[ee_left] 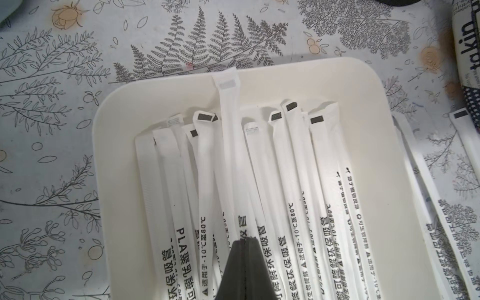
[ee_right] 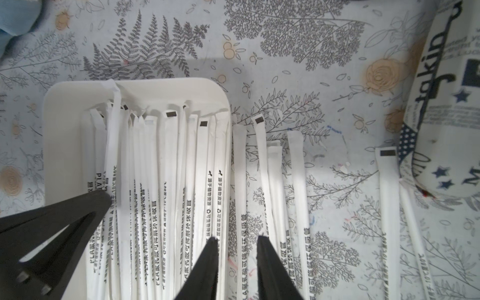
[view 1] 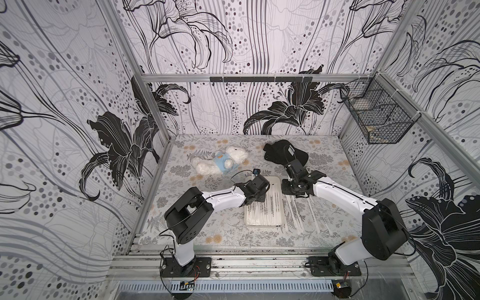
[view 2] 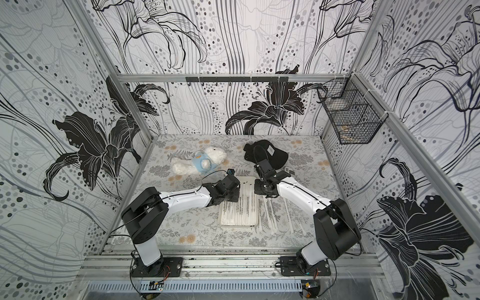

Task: Put the straws into the storage box
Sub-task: Place the straw in the storage box.

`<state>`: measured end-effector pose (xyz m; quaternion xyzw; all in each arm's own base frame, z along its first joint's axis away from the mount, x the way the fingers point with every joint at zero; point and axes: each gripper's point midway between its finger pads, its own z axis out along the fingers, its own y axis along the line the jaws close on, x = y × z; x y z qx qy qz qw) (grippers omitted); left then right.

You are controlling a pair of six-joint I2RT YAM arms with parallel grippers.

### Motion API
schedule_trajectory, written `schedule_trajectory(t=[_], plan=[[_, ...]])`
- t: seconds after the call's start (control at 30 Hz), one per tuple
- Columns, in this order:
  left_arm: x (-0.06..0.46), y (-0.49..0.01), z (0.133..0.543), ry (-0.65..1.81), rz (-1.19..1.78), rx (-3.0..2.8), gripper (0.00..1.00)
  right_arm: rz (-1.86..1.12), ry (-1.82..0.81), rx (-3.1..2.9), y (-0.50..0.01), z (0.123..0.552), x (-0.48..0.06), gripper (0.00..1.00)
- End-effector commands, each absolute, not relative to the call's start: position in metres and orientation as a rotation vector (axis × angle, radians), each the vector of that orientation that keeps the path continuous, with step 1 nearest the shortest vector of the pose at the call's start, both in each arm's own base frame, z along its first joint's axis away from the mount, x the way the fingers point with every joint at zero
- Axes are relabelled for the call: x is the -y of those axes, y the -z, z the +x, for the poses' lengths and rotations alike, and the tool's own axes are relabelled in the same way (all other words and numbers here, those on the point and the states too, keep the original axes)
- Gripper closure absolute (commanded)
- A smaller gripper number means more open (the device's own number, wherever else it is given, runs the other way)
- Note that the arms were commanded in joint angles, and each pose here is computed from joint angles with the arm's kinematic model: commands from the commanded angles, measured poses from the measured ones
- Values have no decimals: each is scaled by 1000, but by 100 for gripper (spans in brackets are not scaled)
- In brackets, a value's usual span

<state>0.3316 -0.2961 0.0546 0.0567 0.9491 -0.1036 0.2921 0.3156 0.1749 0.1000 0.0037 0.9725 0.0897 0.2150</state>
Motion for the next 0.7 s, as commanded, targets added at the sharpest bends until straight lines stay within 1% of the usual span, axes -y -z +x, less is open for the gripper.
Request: schedule_trajectory(t=[0.0,0.2,0.4,0.53,0.67], plan=[[291,-49,334,243,152,-2519,100,8,-270,-2691,-101,314,-175,71],[282,-31,331,176,155,-2549,99,11,-275,-2689,-102,314,-175,71],[275,-30,334,135,135,-2544,97,16,-268,-2694,-101,311,-173,71],[276,-31,335,140,129,-2540,92,22,-267,-2698,-100,310,-172,72],[280,-43,337,167,128,-2522,85,11,-267,-2712,-96,307,-172,72]])
